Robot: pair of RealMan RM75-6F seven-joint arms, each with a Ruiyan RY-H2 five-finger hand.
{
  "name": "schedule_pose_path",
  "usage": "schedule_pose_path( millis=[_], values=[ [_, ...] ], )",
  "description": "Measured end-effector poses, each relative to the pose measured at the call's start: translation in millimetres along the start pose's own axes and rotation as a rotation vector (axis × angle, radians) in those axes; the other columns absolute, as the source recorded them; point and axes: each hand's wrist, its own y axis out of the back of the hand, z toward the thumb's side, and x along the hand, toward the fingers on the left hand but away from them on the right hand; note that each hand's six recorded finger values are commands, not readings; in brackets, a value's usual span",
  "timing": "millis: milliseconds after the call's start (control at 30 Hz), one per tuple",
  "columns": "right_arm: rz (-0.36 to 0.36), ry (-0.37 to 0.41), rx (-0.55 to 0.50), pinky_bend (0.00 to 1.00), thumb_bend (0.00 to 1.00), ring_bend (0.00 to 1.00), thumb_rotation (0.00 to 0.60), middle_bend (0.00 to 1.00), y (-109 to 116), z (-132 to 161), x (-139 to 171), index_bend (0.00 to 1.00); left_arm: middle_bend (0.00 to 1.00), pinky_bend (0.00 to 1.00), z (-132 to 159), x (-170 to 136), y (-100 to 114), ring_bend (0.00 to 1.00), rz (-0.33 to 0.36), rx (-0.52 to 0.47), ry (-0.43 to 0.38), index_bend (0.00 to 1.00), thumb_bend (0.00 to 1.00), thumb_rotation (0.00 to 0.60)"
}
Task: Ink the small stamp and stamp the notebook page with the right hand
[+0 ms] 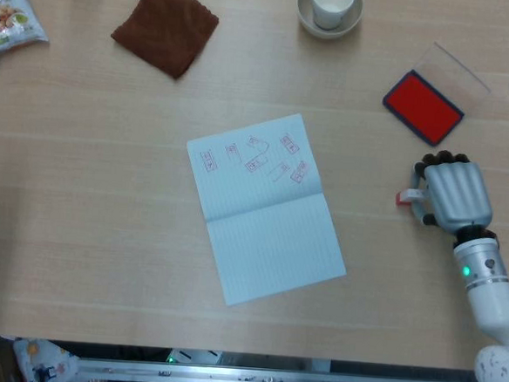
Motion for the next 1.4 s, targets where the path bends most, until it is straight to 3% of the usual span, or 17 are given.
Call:
schedule_pose_path(
  millis=[600,1000,1400],
  values=[
    [-0.003,0.009,-0.029,0.34,0.33,0.29,0.600,0.46,4.3,3.9,-6.0,0.64,0.16,0.10,-3.3,-1.1,0.9,0.14,-0.004,-0.007,0.007,0.15,0.32,0.600],
    [-0.076,-0.079,-0.122,0.34,0.33,0.29,0.600,0.46,59.3,-28.5,-36.0,0.64,0.16,0.10,-0.4,-2.1,0.7,0.14,-0.016,-0.007,-0.001,0.15,0.32,0.600],
    [-0.058,-0.167,-0.103,0.34,0.33,0.29,0.600,0.46,60.8,-52.2,-69.4,0.64,0.16,0.10,2.2,-1.0,0.9,0.14,-0.027,-0.007,-0.005,0.15,0.33,0.600]
  ],
)
